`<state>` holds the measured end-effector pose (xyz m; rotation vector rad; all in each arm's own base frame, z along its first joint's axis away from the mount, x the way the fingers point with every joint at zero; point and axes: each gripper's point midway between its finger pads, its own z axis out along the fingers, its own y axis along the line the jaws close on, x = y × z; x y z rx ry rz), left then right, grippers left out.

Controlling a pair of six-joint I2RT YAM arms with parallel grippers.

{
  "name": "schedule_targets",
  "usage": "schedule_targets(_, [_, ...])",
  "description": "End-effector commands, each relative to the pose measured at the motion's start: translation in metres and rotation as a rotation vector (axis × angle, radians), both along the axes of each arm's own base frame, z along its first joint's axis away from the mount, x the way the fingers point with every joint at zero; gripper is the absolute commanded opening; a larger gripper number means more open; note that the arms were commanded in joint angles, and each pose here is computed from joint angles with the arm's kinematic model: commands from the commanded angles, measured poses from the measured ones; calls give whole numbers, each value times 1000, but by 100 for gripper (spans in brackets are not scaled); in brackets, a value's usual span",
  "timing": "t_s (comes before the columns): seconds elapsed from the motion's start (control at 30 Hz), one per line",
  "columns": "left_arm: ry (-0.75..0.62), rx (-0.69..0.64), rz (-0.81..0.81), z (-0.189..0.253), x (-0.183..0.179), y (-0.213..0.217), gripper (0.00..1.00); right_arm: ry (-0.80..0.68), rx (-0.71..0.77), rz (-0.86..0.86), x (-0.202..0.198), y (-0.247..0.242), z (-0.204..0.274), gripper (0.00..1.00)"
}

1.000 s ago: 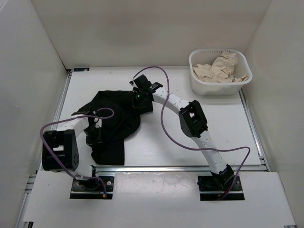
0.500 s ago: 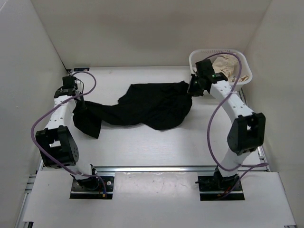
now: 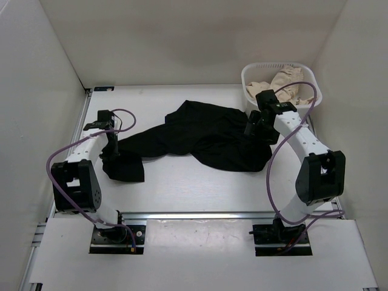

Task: Fold and stack the trousers
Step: Flatten the trousers out

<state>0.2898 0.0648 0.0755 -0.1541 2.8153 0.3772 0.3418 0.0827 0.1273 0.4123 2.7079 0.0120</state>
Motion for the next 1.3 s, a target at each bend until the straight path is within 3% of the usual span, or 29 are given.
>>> schedule_targets(0.0, [-54,41,17,20,1,8,14,-53,52,-38,-6,11,16,85])
schedule_targets(0.2, [-53,58,23,23,3,11,14,47,100,-94,3,32,-42,85])
schedule_targets(0.37, [-74,72,49,31,7,20,14,124,-9,-164,-4,14,-67,85])
schedule_targets(0.5, [-113,87,94,44,17,35,14,202,-103,-179,-31,-5,-92,87])
schedule_targets(0.6, [-196,106,123,73,40,48,14,253,-142,-158,-49,-17,-106,52])
schedule_targets(0.63, [-234,110,125,86,48,49,14,272,-151,-148,-53,-18,-110,37])
schedule_targets(0.67, [-260,121,130,95,56,52,14,284,-160,-128,-56,-20,-112,9])
schedule_targets(0.7, [-322,139,139,119,67,56,14,264,-152,-129,-58,-20,-100,0])
schedule_targets(0.8, [-381,199,191,146,75,74,14,147,-149,-147,-58,-35,-61,0])
schedule_targets(1.0, [-380,249,293,153,75,114,14,-49,-70,-217,-71,-66,13,0])
schedule_targets(1.2, [-267,234,245,110,81,100,17,26,-60,-196,-106,-68,-4,0])
schedule_targets(1.27, [-251,228,216,101,98,92,16,17,-57,-222,-106,-74,-2,0])
